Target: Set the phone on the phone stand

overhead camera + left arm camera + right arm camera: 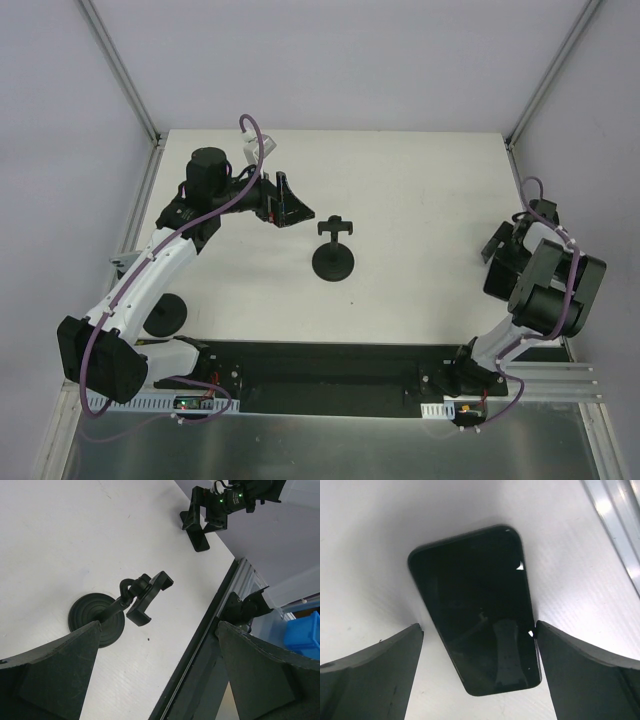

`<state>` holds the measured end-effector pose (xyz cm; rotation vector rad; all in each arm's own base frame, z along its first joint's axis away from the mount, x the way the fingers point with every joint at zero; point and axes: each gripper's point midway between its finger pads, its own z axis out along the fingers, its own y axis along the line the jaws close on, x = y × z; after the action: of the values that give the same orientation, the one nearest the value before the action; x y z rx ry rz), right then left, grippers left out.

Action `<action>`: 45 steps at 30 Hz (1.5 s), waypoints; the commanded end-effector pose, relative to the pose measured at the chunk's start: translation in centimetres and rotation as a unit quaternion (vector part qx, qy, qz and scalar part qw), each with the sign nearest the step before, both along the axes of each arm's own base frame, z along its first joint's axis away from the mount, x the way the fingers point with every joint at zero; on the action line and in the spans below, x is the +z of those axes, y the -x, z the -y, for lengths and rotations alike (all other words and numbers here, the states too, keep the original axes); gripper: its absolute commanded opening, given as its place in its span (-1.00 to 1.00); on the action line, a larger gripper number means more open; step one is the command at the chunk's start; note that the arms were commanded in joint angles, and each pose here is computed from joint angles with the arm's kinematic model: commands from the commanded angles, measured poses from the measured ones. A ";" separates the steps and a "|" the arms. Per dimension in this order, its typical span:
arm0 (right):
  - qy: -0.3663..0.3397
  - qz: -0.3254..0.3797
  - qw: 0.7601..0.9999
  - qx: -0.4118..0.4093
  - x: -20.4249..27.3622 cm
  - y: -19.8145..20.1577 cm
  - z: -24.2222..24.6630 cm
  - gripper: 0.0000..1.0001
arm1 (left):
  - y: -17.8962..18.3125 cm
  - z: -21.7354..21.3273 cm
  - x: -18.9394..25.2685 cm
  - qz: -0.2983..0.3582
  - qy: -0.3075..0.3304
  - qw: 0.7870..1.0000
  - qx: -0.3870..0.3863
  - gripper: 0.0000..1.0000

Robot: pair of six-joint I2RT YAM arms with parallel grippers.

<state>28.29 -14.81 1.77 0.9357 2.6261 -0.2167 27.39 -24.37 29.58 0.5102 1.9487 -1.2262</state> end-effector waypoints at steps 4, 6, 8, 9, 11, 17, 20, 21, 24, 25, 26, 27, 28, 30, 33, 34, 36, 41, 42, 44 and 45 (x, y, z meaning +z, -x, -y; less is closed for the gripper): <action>0.013 -0.033 0.998 0.052 1.1 0.0 -2.2 0.93 | 0.9 0.4 1.9 0.029 0.023 0.999 -0.021 0.98; 0.003 -0.036 0.998 0.054 1.2 -0.1 -2.6 0.93 | 0.8 0.4 1.9 0.026 0.024 0.999 -0.022 0.97; -0.013 -0.056 0.997 0.059 0.8 0.4 -3.0 0.96 | 0.9 0.5 1.8 0.022 0.025 0.999 -0.025 0.97; -0.015 -0.061 0.996 0.056 0.7 0.5 -3.0 0.98 | 0.9 0.6 1.8 0.020 0.026 0.999 -0.026 0.96; -0.014 -0.086 0.995 0.044 0.6 1.1 -2.8 0.98 | 0.9 0.6 1.8 0.022 0.026 0.999 -0.027 0.96; -0.080 -0.117 0.990 0.027 0.3 1.3 -4.2 0.86 | 0.6 0.7 1.3 0.012 0.024 0.999 -0.025 0.96; -0.089 -0.126 0.988 0.006 -0.1 1.3 -3.9 0.89 | 0.7 0.9 1.2 0.008 0.026 0.999 -0.031 0.95; -0.092 -0.129 0.987 -0.021 -0.1 1.2 -3.7 0.89 | 0.7 0.8 1.2 0.009 0.025 0.999 -0.030 0.95; -0.122 -0.160 0.979 -0.043 -0.9 1.8 -3.7 0.87 | 0.4 0.7 1.0 0.014 0.020 0.999 -0.021 0.95; -0.125 -0.163 0.978 -0.043 -0.9 1.9 -3.8 0.83 | 0.3 0.6 0.8 0.014 0.018 1.000 -0.019 0.95; -0.124 -0.162 0.978 -0.044 -1.0 1.9 -3.7 0.78 | 0.2 0.7 0.6 0.011 0.016 1.000 -0.019 0.95; -0.125 -0.159 0.978 -0.043 -1.0 1.8 -3.8 0.73 | 0.3 0.8 0.6 0.009 0.017 1.000 -0.021 0.95; -0.126 -0.155 0.979 -0.042 -1.0 1.7 -3.7 0.66 | 0.3 0.8 0.6 0.006 0.019 1.000 -0.024 0.95; -0.124 -0.152 0.980 -0.042 -1.0 1.7 -3.7 0.39 | 0.3 0.9 0.4 0.001 0.019 0.999 -0.027 0.95; -0.124 -0.138 0.982 -0.043 -1.0 1.3 -3.7 -0.04 | 0.0 0.8 0.1 0.006 0.014 1.000 -0.020 0.95; -0.127 -0.132 0.982 -0.041 -1.2 1.2 -3.8 -0.12 | 0.0 0.8 0.0 0.006 0.013 1.000 -0.018 0.94; -0.125 -0.119 0.984 -0.040 -1.0 1.1 -3.9 -0.37 | -0.2 0.8 -0.2 0.003 0.011 1.000 -0.017 0.94; -0.126 -0.052 0.990 -0.035 -0.8 0.8 -5.0 -0.69 | 0.1 1.0 0.0 -0.001 0.015 1.000 -0.026 0.94; -0.127 -0.040 0.991 -0.034 -0.7 0.7 -5.1 -0.77 | 0.0 1.0 -0.1 0.000 0.013 1.000 -0.024 0.94; -0.133 -0.010 0.991 -0.028 -0.1 0.2 -5.7 -0.98 | -0.2 0.9 -0.3 0.002 0.009 1.000 -0.018 0.95; -0.137 0.001 0.990 -0.022 0.1 0.0 -6.0 -0.99 | -0.2 0.9 -0.5 0.002 0.008 1.000 -0.018 0.95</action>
<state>27.68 -11.12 1.72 1.0773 2.7458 -0.0268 27.48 -24.87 28.83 0.5075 1.9717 -1.2728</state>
